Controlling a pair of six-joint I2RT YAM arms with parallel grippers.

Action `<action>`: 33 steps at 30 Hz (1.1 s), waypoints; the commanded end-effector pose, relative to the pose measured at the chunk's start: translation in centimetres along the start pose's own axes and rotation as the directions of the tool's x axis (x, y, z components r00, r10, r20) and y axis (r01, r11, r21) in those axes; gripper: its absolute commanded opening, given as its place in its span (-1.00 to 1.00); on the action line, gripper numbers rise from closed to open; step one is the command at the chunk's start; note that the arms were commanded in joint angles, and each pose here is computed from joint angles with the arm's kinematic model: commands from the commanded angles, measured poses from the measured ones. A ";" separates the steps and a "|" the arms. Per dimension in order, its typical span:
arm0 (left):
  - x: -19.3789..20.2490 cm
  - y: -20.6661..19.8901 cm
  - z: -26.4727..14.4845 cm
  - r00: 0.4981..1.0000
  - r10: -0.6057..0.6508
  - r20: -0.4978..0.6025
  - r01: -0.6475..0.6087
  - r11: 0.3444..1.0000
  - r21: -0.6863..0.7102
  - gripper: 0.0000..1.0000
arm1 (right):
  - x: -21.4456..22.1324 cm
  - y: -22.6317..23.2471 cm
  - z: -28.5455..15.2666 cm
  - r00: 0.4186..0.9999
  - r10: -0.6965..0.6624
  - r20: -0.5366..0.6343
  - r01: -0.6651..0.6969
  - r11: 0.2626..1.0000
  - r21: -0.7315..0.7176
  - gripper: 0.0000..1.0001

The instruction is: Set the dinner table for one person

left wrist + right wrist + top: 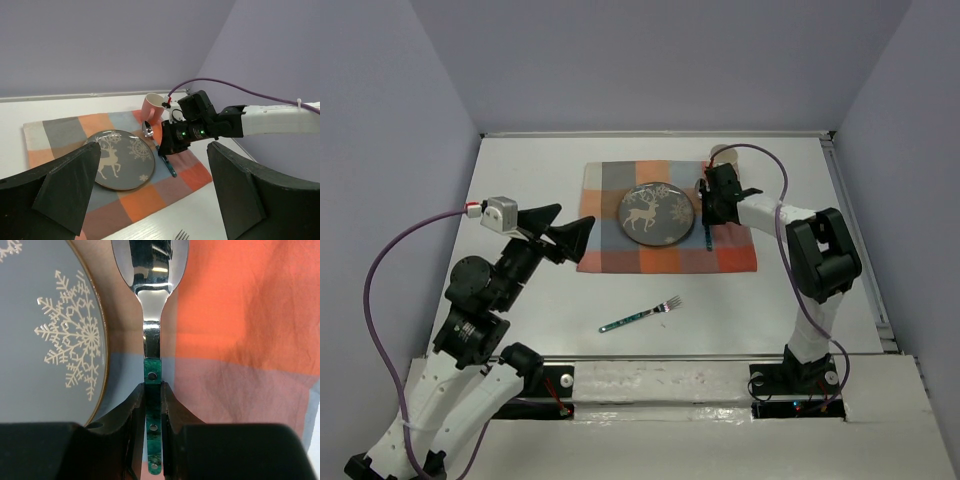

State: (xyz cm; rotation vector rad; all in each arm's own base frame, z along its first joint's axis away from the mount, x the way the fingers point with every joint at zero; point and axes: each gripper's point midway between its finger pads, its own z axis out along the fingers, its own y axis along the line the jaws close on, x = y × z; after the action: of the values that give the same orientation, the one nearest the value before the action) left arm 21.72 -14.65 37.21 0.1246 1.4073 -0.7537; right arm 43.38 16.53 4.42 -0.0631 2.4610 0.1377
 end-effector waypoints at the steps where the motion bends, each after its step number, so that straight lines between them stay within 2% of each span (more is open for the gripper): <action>1: -0.7 -0.2 0.4 0.999 0.008 0.034 -0.009 1.000 0.015 0.98 | -3.3 0.2 0.3 0.995 0.029 0.097 -0.031 0.999 0.015 -0.94; 3: -0.5 0.0 0.5 1.000 0.010 0.028 -0.010 1.000 0.008 0.98 | -3.2 -0.2 0.6 0.995 0.038 0.097 -0.042 0.998 0.040 -0.91; 8: 0.0 0.1 0.8 1.000 0.007 0.010 -0.007 1.000 0.004 0.98 | -2.7 -0.8 0.6 0.992 0.080 0.099 -0.087 0.993 0.073 -0.61; 9: 0.2 0.2 0.9 1.000 0.006 0.004 -0.006 1.000 0.003 0.98 | -2.7 -0.6 0.5 0.992 0.084 0.098 -0.090 0.994 0.061 -0.59; 10: 0.7 0.2 1.2 1.000 0.005 -0.013 -0.005 1.000 0.005 0.98 | -2.8 -0.5 0.3 0.991 0.092 0.099 -0.097 0.994 0.053 -0.44; 11: 0.9 0.3 1.4 1.000 0.003 -0.023 -0.003 1.000 0.005 0.98 | -3.1 -0.3 -0.3 0.989 0.096 0.109 -0.101 0.994 0.041 -0.40; 14: 2.7 0.2 2.1 0.996 -0.025 -0.085 0.027 1.000 0.017 0.98 | -3.6 0.9 -1.3 0.988 0.101 0.115 -0.098 0.995 -0.031 -0.11; 18: 6.9 0.4 2.8 0.973 -0.091 -0.212 0.097 0.995 0.018 0.98 | -4.0 2.4 -4.4 0.983 0.115 0.145 -0.093 0.985 -0.148 -0.05; 21: 11.1 0.8 2.6 0.926 -0.142 -0.349 0.150 0.989 -0.004 0.98 | -3.7 3.4 -6.2 0.981 0.115 0.156 -0.078 0.971 -0.225 -0.01; 24: 15.3 1.6 1.7 0.848 -0.190 -0.495 0.181 0.981 -0.067 0.98 | -3.1 3.7 -8.7 0.975 0.122 0.188 -0.066 0.958 -0.280 0.00; 27: 20.1 2.3 -0.2 0.717 -0.259 -0.647 0.202 0.966 -0.162 0.98 | -2.7 3.8 -11.1 0.966 0.133 0.223 -0.055 0.944 -0.326 0.00; 29: 21.9 2.3 -1.2 0.655 -0.281 -0.701 0.206 0.960 -0.192 0.98 | -2.5 3.9 -12.7 0.959 0.143 0.246 -0.048 0.933 -0.356 0.00; 30: 23.4 2.3 -2.2 0.602 -0.288 -0.745 0.190 0.958 -0.217 0.98 | -2.4 4.2 -13.2 0.958 0.146 0.245 -0.046 0.926 -0.376 0.00; 31: 23.5 2.6 -2.5 0.594 -0.292 -0.750 0.178 0.956 -0.232 0.98 | -2.4 4.3 -13.7 0.956 0.149 0.252 -0.042 0.921 -0.386 0.01; 33: 25.3 2.3 -3.7 0.531 -0.275 -0.802 0.136 0.961 -0.240 0.98 | -2.5 4.5 -15.1 0.949 0.153 0.275 -0.028 0.911 -0.411 0.01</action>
State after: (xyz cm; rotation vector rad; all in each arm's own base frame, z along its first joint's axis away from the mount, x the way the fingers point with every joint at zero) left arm 22.67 -20.76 15.82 0.1601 2.2506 -0.8345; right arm 36.52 18.24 14.71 -0.0544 2.2076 0.5341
